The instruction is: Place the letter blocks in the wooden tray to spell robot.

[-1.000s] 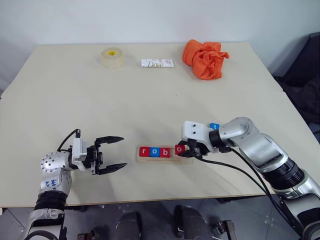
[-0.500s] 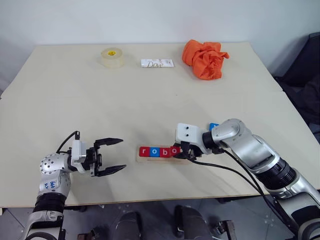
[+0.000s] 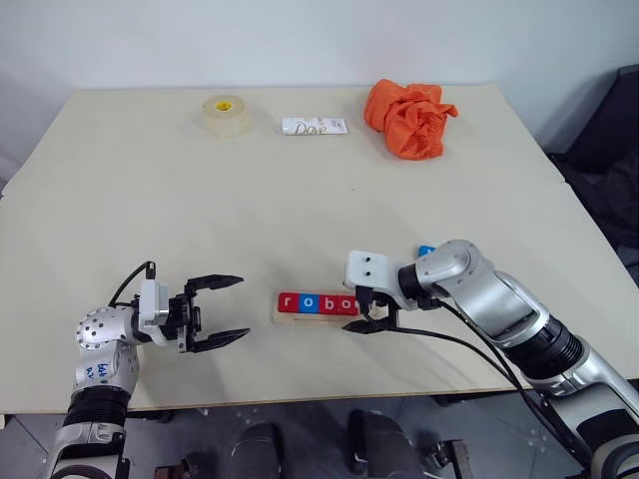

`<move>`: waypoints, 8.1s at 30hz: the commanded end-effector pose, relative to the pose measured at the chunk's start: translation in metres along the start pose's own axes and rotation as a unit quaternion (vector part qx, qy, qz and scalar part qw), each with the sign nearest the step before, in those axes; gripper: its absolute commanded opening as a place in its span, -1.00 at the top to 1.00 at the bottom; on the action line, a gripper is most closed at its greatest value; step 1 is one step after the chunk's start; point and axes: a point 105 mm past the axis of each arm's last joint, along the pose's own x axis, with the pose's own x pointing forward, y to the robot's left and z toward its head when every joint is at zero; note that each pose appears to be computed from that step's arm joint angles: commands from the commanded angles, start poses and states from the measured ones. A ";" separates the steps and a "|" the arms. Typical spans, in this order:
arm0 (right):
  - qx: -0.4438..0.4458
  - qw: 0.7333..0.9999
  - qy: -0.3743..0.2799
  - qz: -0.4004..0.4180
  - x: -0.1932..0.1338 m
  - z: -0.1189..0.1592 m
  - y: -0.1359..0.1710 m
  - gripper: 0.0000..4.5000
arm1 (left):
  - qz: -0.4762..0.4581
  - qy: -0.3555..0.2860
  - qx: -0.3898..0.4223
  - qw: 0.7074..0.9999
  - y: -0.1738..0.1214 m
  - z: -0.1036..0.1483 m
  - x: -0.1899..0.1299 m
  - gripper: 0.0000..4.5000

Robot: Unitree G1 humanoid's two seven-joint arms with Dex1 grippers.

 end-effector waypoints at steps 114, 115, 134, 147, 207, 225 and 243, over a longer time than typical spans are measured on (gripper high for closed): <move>0.386 0.754 -0.137 -0.513 -0.053 -0.098 -0.056 0.35 | -0.054 -0.024 0.000 0.998 0.008 0.005 0.028 -1.00; 0.381 0.754 -0.139 -0.517 -0.055 -0.097 -0.056 0.35 | -0.054 -0.024 0.000 0.998 0.008 0.005 0.028 -1.00; 0.400 0.771 -0.115 -0.482 -0.080 -0.089 0.032 0.35 | -0.066 -0.022 -0.005 0.998 0.010 0.004 0.025 -1.00; 0.397 0.773 -0.133 -0.477 -0.071 -0.082 0.024 -0.40 | -0.067 -0.020 -0.005 0.998 0.012 0.004 0.025 -1.00; 0.043 0.995 -0.024 -0.088 -0.065 -0.033 -0.026 0.35 | -0.011 -0.026 0.012 1.000 0.002 0.002 0.023 -1.00; -0.017 1.000 -0.013 -0.013 -0.035 -0.007 -0.010 0.35 | 0.011 -0.024 0.012 1.000 -0.006 0.002 0.020 -1.00; -0.016 1.000 0.001 -0.017 -0.025 -0.017 -0.013 0.35 | 0.015 -0.022 0.013 1.000 -0.007 0.002 0.018 -1.00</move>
